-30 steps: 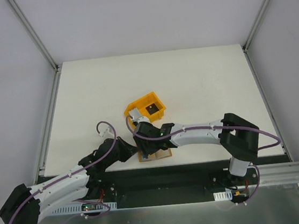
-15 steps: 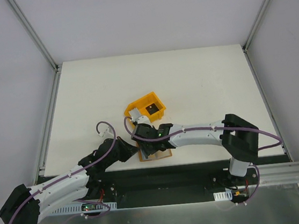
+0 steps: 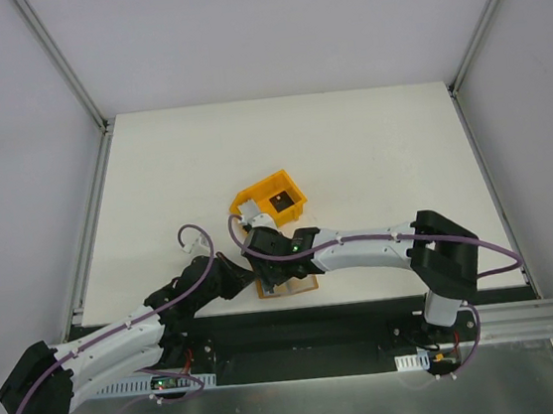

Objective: Put the credit cards into the card holder
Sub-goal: Insert the credit card into the card holder, then pick up the credit card from the storage box.

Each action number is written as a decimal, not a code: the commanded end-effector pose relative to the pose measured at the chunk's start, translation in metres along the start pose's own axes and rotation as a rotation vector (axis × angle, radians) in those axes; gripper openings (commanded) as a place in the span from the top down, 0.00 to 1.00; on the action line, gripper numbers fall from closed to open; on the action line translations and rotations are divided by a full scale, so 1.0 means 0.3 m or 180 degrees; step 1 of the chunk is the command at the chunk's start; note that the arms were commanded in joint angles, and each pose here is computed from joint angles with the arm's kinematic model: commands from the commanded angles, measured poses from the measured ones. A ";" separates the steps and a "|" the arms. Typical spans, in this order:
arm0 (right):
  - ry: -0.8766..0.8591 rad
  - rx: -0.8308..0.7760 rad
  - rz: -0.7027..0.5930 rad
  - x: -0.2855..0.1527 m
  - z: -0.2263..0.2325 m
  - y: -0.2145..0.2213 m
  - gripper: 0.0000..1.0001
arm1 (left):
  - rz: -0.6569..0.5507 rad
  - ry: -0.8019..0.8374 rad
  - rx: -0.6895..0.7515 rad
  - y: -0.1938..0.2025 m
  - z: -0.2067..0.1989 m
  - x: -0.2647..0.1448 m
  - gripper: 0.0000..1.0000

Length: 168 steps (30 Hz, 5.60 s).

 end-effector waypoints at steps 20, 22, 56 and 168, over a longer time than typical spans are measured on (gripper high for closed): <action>0.0245 -0.0129 0.0012 -0.024 -0.016 -0.035 0.46 | -0.0020 0.0050 -0.0025 -0.001 0.004 -0.004 1.00; 0.0321 -0.0178 0.0051 -0.027 -0.022 -0.029 0.46 | -0.0030 0.0059 -0.0031 -0.003 0.002 -0.004 1.00; 0.0721 -0.0180 0.0001 -0.128 -0.121 0.018 0.48 | -0.0055 -0.0018 -0.0068 -0.006 0.036 -0.003 1.00; -0.0678 0.0319 -0.0752 -0.172 -0.223 -0.315 0.43 | -0.0277 -0.0322 -0.0119 -0.039 0.136 0.003 1.00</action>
Point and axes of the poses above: each gripper's point midway between its finger pads, its own x axis out along the fingers, its own z axis along the line the jaws close on, y = z × x, the point moved 3 cm from there along -x, back along the fingers, and after that the axes turned 15 degrees about -x, right-handed, at the moved point
